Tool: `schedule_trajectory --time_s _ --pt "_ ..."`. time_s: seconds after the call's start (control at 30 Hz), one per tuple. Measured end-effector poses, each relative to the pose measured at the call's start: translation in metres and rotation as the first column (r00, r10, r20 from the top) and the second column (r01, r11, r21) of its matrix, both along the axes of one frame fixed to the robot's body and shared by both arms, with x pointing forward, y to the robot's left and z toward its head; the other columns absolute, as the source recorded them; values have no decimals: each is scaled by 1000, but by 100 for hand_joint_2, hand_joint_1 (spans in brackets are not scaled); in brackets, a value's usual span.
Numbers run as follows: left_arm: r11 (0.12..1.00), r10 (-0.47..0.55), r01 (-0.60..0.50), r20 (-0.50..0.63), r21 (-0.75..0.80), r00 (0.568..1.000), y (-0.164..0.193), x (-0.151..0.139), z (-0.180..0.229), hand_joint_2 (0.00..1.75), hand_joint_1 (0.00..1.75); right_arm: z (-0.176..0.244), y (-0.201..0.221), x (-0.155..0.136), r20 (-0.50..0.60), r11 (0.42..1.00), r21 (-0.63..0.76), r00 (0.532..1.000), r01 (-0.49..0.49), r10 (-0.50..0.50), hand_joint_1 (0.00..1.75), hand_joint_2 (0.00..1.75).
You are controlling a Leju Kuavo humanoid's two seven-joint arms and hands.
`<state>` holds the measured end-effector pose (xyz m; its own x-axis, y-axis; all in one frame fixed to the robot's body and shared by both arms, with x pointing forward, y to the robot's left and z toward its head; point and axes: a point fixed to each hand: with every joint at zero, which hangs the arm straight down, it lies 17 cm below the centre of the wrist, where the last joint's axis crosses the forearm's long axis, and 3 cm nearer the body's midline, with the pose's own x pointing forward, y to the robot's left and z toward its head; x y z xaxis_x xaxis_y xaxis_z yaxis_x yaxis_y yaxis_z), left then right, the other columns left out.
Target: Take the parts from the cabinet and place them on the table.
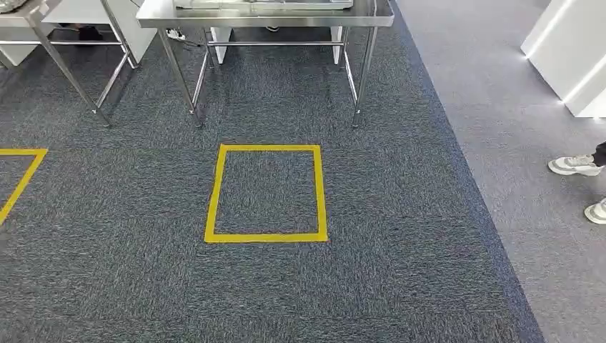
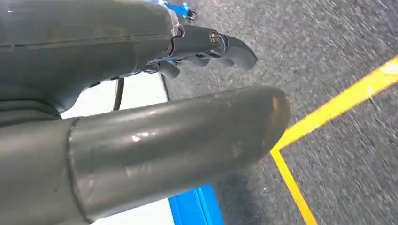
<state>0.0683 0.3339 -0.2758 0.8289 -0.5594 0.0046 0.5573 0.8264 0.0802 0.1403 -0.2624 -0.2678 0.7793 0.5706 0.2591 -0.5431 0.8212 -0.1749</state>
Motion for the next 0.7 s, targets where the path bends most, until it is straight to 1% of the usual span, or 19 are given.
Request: schedule_trajectory --time_s 0.37,0.7 --pt "1000 8 -8 -5 1 1000 2 -3 0 0 0 0 0 -1 0 1000 -1 1000 -2 2 0 0" --pt "1000 10 -10 1 3 1000 4 1 1 0 0 0 0 1 5 1000 -2 1000 0 0 0 0"
